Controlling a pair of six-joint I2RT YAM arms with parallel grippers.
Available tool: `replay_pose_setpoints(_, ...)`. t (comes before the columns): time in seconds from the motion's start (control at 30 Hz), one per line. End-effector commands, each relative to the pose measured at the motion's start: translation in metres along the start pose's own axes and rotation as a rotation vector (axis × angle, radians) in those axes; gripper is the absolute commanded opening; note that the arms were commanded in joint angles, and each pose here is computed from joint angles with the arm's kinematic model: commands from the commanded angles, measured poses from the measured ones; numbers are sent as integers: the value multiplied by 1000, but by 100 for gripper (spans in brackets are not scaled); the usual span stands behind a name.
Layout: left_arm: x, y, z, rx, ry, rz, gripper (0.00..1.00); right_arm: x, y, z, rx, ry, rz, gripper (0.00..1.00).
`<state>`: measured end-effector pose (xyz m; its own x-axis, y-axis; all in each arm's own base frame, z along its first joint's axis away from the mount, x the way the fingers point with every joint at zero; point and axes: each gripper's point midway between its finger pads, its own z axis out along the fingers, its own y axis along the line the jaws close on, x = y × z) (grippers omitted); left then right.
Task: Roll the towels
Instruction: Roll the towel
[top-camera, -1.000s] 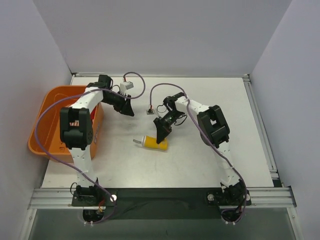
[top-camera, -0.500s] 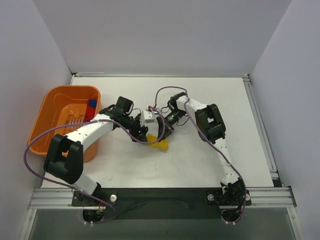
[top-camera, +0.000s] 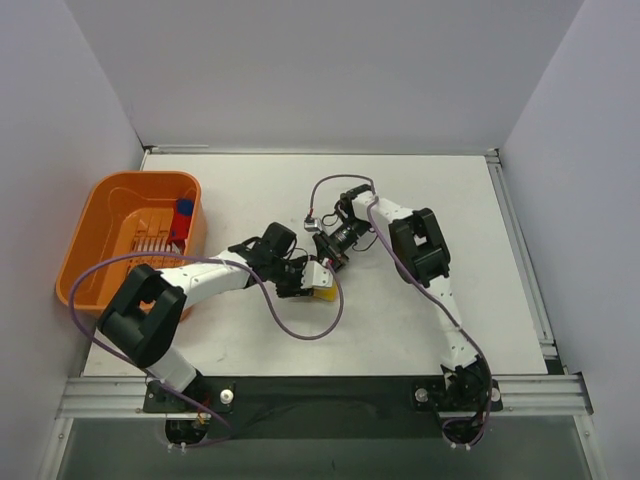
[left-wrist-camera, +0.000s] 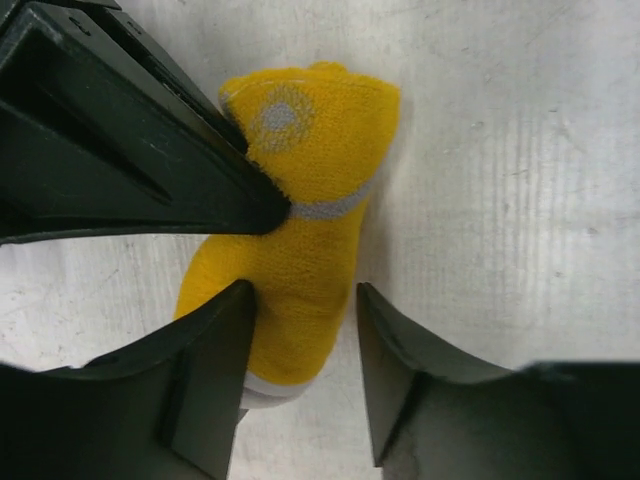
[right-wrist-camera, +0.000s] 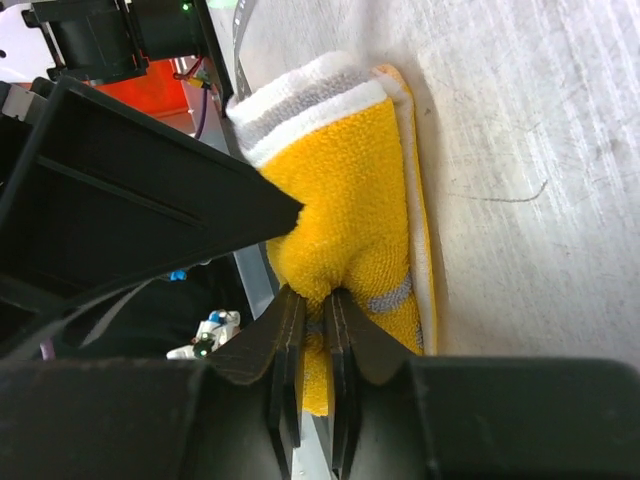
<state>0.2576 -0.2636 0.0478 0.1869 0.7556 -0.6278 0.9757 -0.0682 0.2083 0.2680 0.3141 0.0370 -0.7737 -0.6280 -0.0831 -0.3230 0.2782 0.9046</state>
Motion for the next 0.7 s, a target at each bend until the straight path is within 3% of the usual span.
replay_pose_setpoints(0.0,20,-7,18,45,86,-12,52,11,-18,0,121,64,5,11)
replay_pose_setpoints(0.03,22,-9,18,56,97,-27,48,10,-16,-3,133,61,2,15)
replay_pose_setpoints(0.07,21,-6,18,55,107,-40,44,8,-16,-8,155,53,-1,24)
replay_pose_setpoints(0.1,26,-13,19,82,132,-80,34,4,-10,-14,172,36,-6,29)
replay_pose_setpoints(0.2,30,-18,20,120,177,-154,26,-10,0,-44,226,-51,14,46)
replay_pose_setpoints(0.27,32,-18,19,121,198,-196,25,-18,3,-62,253,-121,53,52)
replay_pose_setpoints(0.47,38,-21,18,116,269,-391,24,4,15,-106,333,-283,154,52)
replay_pose_setpoints(0.67,33,-21,18,121,277,-533,25,43,19,-77,276,-293,234,53)
